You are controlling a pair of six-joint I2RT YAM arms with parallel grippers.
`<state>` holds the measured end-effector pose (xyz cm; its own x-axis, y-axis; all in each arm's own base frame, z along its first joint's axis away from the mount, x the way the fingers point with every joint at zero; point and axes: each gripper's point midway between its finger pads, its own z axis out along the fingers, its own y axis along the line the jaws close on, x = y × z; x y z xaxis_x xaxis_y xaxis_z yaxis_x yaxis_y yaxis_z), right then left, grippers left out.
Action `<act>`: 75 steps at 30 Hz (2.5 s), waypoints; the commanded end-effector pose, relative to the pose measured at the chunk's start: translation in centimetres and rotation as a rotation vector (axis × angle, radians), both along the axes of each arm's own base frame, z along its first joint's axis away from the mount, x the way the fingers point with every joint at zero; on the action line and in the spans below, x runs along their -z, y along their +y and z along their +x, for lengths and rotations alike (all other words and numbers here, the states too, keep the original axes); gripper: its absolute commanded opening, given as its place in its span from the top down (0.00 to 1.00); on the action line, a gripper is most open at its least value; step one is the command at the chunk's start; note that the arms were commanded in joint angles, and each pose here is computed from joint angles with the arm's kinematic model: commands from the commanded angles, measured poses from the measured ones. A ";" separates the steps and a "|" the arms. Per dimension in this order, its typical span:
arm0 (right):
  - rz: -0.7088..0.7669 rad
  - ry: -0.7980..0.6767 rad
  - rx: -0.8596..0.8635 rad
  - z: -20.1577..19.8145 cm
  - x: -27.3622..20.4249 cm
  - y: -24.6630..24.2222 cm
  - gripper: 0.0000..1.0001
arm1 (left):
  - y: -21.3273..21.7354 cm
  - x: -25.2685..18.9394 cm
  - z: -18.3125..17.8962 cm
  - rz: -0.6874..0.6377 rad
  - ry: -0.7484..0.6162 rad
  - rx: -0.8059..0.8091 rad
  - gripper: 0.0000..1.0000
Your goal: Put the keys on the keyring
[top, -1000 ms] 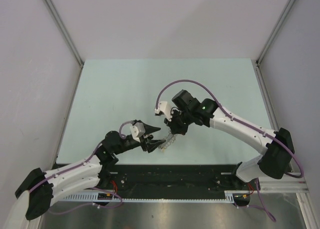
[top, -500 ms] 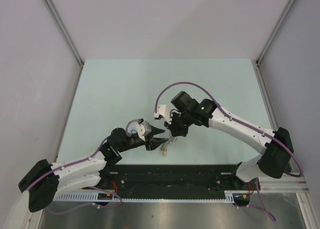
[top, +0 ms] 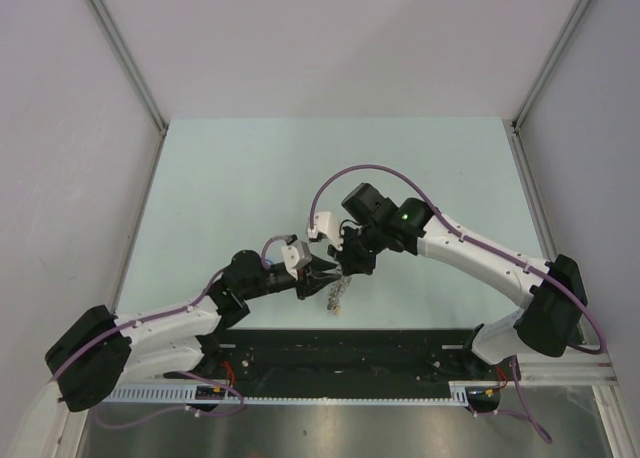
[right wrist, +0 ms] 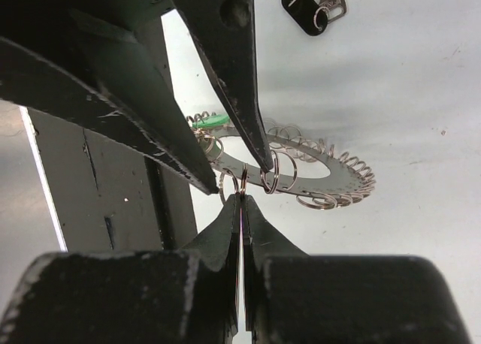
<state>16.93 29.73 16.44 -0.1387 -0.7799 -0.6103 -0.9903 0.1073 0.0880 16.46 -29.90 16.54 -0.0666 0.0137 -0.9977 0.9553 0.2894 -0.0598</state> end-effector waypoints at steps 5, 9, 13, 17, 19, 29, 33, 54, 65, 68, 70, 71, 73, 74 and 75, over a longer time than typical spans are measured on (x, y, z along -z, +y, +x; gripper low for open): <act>0.099 -0.042 -0.045 -0.3 -3.3 1.0 1.00 | -0.9 -1.4 0.0 -0.027 -0.034 0.036 0.69; 0.104 -0.042 -0.055 -0.5 -3.5 1.0 1.00 | -1.0 -1.4 0.0 -0.025 -0.035 0.043 0.76; 0.103 -0.032 -0.073 -0.9 -3.3 1.0 1.00 | -1.1 -1.8 -0.2 -0.033 -0.042 0.053 0.80; 0.100 -0.029 -0.085 -1.1 -3.2 1.1 1.00 | -1.2 -1.7 -0.5 -0.028 -0.037 0.073 0.80; 0.098 -0.026 -0.091 -1.2 -3.1 1.1 1.00 | -1.4 -1.6 -0.6 -0.024 -0.032 0.087 0.80; 0.098 -0.029 -0.097 -1.3 -3.2 1.2 1.00 | -1.9 -1.6 -1.6 -0.015 -0.017 0.161 1.00; 0.118 -0.056 -0.063 -0.7 -4.0 1.1 0.93 | -1.5 -1.7 -1.2 -0.034 -0.015 0.113 1.00; 0.625 -0.018 0.424 0.5 -6.3 -0.1 0.53 | 2.1 -4.7 0.1 -0.304 0.003 -0.119 1.00; 0.830 0.095 0.360 -0.2 -5.4 0.3 0.51 | 2.2 -5.2 -0.2 -0.326 0.004 -0.107 1.00; 0.846 0.112 0.331 -0.5 -5.5 0.5 0.52 | 2.3 -5.3 -0.3 -0.331 0.003 -0.108 1.00; 0.842 0.125 0.318 -0.7 -5.3 0.6 0.53 | 2.3 -5.5 -0.2 -0.335 0.000 -0.109 1.00; 0.844 0.130 0.304 -0.8 -5.3 0.7 0.54 | 2.2 -5.5 -0.3 -0.335 -0.001 -0.106 0.99; 0.841 0.134 0.301 -0.8 -5.2 0.8 0.55 | 2.2 -5.7 -0.3 -0.337 -0.003 -0.104 1.00; 0.843 0.135 0.293 -0.9 -5.2 0.9 0.55 | 2.2 -5.7 -0.3 -0.339 -0.003 -0.104 1.00; 0.843 0.137 0.290 -0.9 -5.1 1.0 0.56 | 2.1 -5.7 -0.3 -0.340 -0.002 -0.099 1.00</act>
<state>16.40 30.06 20.06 -0.4117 -0.0406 -0.9104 -0.8829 0.2652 0.3874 16.48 -27.83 19.10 -0.1048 -0.2331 -0.9668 0.9093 0.3712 -0.1881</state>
